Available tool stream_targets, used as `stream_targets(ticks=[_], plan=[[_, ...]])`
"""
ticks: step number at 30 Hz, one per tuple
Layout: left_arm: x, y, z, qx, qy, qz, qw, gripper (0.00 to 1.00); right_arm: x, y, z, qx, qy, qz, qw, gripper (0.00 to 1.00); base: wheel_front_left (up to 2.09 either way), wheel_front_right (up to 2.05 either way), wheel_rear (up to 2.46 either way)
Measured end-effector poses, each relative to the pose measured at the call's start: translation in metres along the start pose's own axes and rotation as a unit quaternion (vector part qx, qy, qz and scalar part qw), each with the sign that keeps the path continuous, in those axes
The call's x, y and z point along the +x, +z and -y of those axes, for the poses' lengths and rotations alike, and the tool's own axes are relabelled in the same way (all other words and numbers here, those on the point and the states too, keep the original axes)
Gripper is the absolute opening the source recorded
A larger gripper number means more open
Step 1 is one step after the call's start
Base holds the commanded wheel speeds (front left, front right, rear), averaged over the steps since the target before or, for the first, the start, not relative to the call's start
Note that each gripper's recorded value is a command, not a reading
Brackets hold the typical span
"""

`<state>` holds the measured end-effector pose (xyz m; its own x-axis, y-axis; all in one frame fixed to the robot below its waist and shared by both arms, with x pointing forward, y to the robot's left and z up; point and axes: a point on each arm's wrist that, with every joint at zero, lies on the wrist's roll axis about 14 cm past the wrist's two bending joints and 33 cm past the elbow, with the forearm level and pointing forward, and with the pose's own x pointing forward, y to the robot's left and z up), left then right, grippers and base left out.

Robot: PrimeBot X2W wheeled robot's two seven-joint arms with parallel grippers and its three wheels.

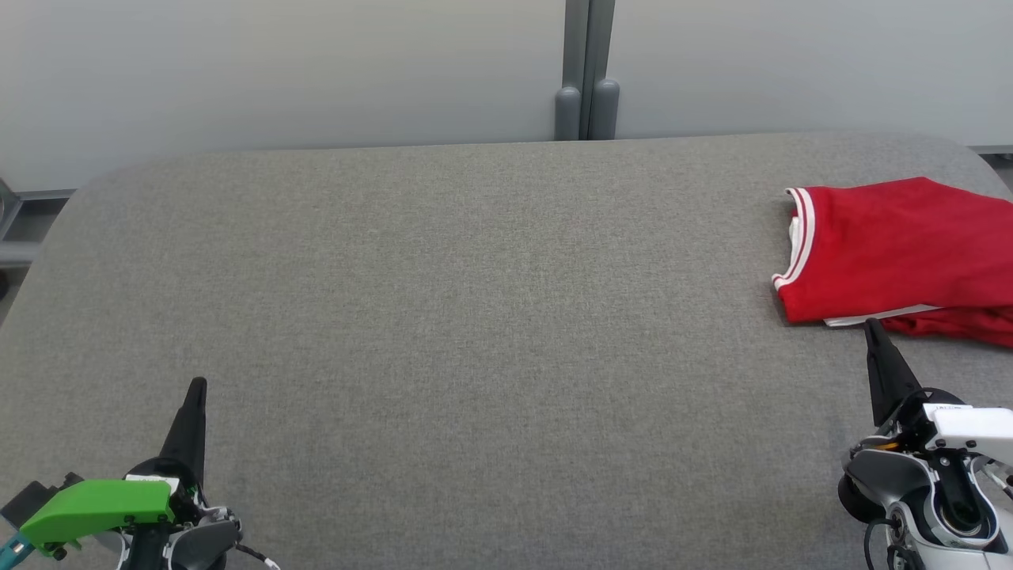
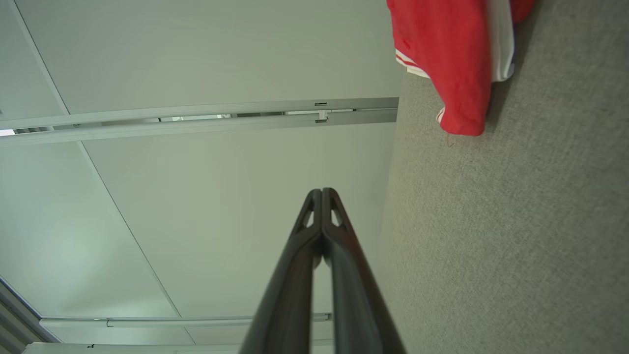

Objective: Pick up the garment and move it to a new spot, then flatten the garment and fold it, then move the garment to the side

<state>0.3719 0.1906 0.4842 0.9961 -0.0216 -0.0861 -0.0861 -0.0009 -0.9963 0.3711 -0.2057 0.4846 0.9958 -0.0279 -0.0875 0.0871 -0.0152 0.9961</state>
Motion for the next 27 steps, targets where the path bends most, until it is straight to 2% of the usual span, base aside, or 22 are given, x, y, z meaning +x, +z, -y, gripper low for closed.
stream_targets(ticks=[27], plan=[[0.0, -0.0001, 0.0001, 0.0, 0.0, 0.0, 1.0, 0.0, 0.0, 0.0, 0.0, 0.0, 0.0, 0.0, 1.0, 0.0, 0.0, 0.0, 0.0]])
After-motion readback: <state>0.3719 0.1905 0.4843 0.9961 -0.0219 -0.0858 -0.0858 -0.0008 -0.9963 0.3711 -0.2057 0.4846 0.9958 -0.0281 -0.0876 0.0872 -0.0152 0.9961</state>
